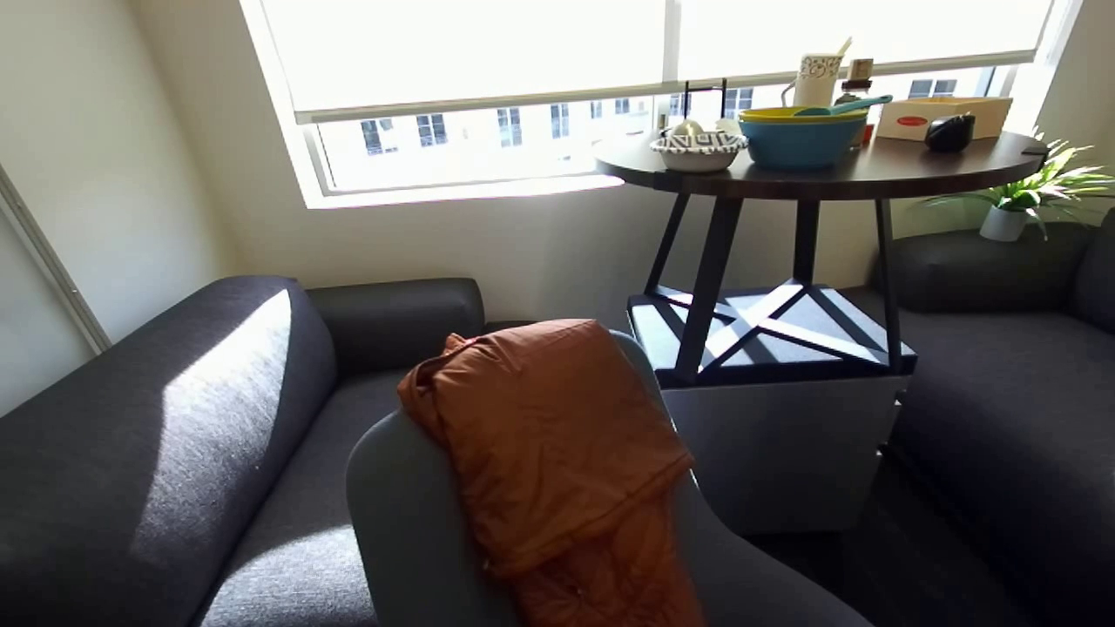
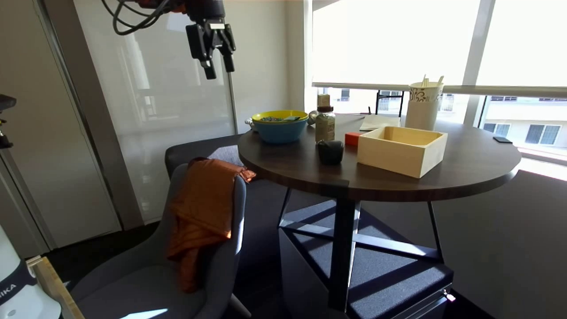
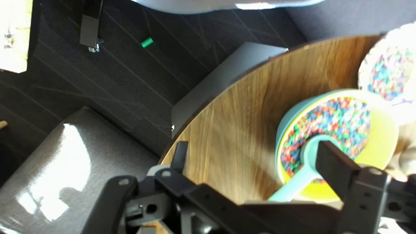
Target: Put the red block on the wooden block
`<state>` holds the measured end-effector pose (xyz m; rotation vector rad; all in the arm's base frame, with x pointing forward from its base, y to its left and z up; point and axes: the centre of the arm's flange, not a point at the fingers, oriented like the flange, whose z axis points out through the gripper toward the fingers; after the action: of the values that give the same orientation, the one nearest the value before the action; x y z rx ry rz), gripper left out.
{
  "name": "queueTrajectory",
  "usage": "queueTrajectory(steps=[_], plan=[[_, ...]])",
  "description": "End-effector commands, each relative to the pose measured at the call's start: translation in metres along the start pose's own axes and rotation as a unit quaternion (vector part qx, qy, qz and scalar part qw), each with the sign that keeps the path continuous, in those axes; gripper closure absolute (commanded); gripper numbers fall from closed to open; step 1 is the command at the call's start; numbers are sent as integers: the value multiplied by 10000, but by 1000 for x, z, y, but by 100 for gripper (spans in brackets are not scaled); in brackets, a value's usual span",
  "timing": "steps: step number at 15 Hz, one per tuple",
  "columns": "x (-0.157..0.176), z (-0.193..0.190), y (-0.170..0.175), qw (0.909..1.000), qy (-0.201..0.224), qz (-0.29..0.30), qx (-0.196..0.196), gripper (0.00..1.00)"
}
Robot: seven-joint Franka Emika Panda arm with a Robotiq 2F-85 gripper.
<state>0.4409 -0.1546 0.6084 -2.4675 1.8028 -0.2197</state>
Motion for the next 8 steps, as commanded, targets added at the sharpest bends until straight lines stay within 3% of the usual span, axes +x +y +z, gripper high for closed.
queueTrajectory(steps=[1, 6, 7, 8], plan=[[86, -22, -1, 9948, 193, 977, 198, 0], [162, -41, -8, 9722, 657, 2236, 239, 0], [134, -30, 23, 9823, 482, 1788, 281, 0], [140, -30, 19, 9812, 514, 1840, 277, 0]])
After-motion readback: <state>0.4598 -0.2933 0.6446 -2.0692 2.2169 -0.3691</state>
